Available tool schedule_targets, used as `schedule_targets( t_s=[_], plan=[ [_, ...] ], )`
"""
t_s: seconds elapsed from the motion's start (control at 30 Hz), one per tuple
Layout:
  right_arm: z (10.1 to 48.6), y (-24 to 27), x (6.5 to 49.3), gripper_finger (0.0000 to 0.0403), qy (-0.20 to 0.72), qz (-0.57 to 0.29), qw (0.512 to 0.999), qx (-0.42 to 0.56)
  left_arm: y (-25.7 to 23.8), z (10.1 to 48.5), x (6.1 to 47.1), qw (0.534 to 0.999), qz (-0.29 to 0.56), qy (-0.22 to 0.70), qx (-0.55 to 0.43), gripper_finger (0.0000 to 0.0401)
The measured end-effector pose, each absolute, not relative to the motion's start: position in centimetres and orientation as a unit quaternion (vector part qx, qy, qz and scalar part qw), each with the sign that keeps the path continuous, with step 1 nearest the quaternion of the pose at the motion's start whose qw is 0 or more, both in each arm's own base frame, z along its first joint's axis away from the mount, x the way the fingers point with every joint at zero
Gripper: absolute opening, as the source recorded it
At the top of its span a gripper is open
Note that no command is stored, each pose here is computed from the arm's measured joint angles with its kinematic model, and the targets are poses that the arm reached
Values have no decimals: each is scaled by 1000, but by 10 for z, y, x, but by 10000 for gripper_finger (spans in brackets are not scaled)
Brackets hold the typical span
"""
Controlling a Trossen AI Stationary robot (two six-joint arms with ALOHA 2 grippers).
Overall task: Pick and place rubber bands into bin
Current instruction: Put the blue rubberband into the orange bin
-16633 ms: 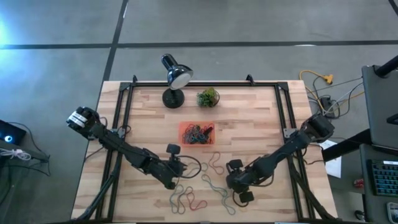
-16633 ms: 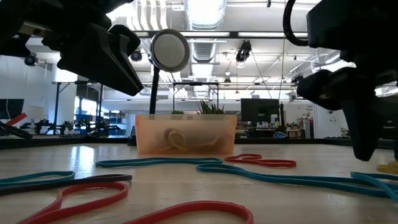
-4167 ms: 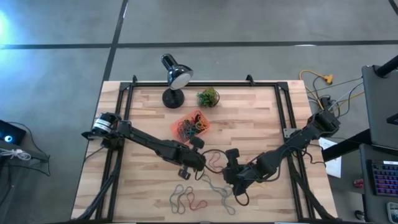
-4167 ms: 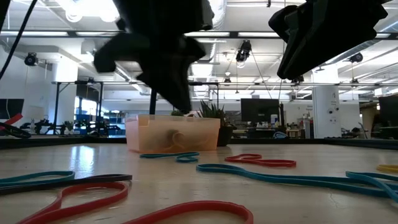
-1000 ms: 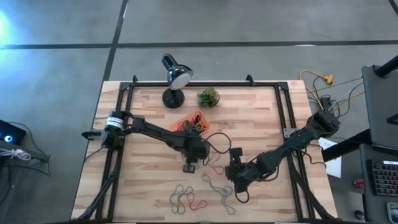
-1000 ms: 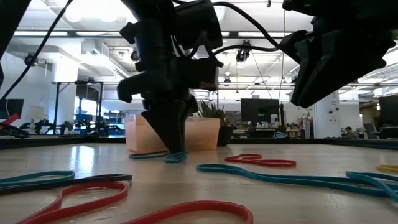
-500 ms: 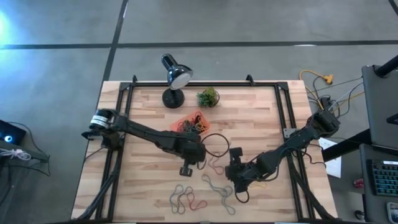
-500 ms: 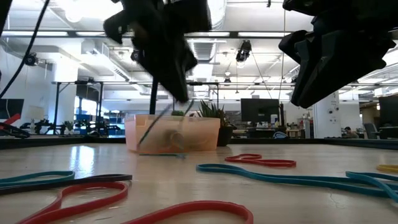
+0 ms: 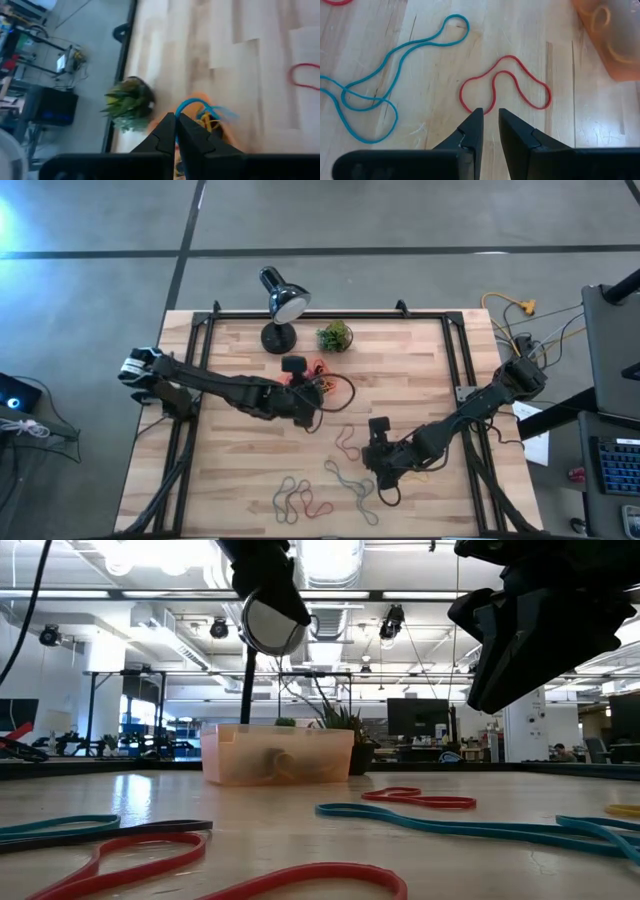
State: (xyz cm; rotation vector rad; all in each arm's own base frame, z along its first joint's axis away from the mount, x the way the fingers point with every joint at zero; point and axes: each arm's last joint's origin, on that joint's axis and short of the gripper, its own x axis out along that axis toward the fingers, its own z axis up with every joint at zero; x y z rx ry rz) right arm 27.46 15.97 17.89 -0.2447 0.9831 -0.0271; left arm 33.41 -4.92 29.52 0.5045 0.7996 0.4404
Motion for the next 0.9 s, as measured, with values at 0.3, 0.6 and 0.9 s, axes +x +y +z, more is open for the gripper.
schedule_targets(
  t_s=[0.3,0.6,0.9],
  plan=[
    [179,160,275,54,471,-13,874,-117,-13,284,331,845,255,410,232,0],
    [179,160,275,54,470,-14,875,-115,9,244,320,840,212,473,160,32],
    [179,160,275,54,470,-14,875,-115,6,242,316,836,215,482,147,132]
  ],
)
